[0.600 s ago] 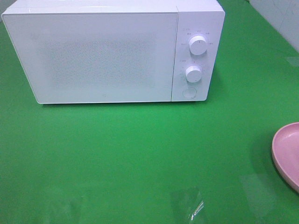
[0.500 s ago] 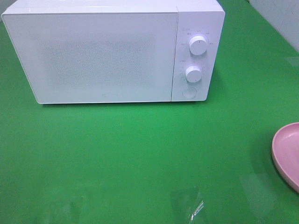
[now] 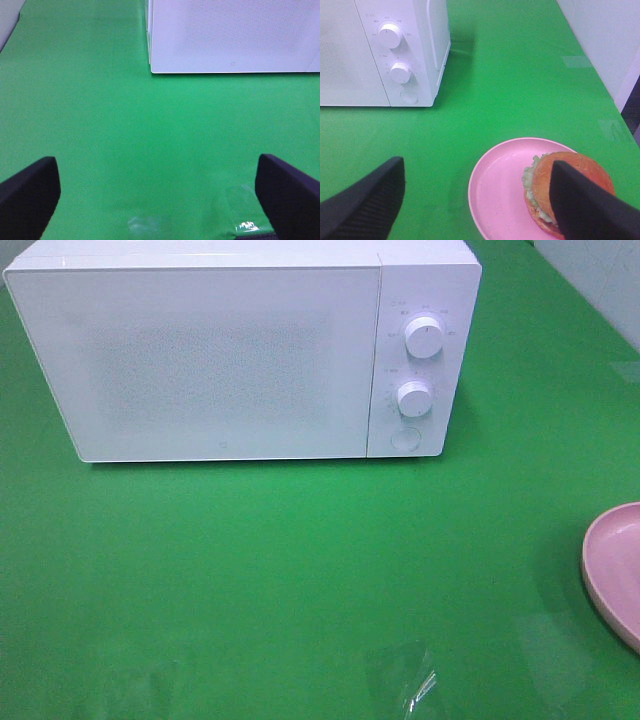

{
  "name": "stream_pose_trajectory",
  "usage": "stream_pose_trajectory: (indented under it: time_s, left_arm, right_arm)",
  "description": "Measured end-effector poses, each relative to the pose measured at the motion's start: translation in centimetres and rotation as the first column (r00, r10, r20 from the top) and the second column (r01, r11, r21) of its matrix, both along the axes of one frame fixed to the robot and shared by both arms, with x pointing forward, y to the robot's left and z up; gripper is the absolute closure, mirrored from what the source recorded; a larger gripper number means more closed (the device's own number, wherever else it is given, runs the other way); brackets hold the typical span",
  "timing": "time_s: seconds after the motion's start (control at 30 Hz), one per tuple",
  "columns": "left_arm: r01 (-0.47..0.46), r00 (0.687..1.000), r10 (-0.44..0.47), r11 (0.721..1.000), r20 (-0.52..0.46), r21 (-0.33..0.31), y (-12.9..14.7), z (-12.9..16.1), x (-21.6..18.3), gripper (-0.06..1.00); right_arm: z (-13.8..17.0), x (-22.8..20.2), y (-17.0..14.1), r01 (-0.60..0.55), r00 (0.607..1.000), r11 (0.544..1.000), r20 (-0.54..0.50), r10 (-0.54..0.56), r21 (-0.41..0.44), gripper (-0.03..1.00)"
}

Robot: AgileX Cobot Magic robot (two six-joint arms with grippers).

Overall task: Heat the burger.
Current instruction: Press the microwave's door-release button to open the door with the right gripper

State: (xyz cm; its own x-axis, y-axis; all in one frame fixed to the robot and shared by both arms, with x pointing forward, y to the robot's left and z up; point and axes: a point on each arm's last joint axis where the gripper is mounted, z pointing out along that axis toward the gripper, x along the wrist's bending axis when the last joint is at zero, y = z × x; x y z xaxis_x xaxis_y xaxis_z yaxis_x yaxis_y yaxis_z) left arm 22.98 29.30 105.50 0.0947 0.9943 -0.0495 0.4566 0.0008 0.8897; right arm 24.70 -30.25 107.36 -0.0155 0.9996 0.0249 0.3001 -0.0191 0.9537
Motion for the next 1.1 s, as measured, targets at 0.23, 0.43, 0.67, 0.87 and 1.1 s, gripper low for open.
stream_pose_trajectory:
  time_s: [0.23,0.43,0.67,0.87,1.1]
  left_arm:
    - [0.000,1.000,0.000,1.000,0.000,0.000,0.0,0.0,0.0,-0.03]
    - [0.000,1.000,0.000,1.000,0.000,0.000,0.0,0.0,0.0,-0.03]
    - [0.000,1.000,0.000,1.000,0.000,0.000,0.0,0.0,0.0,-0.03]
    - [0.000,1.000,0.000,1.000,0.000,0.000,0.0,0.0,0.0,-0.03]
    - [0.000,1.000,0.000,1.000,0.000,0.000,0.0,0.0,0.0,-0.03]
  right_arm:
    - [1.0,2.5,0.2,-0.007,1.000,1.000,0.011,0.007,-0.002,0.21]
    - [1.3,5.0,0.5,-0.013,1.000,1.000,-0.001,0.013,-0.006,0.21]
    - [1.5,7.9,0.8,-0.022,1.000,1.000,-0.003,0.022,-0.008,0.21]
    - [1.3,10.8,1.1,-0.031,1.000,0.999,-0.001,0.031,-0.010,0.21]
    - [0.4,14.1,1.4,-0.040,0.999,0.999,-0.019,0.040,-0.010,0.21]
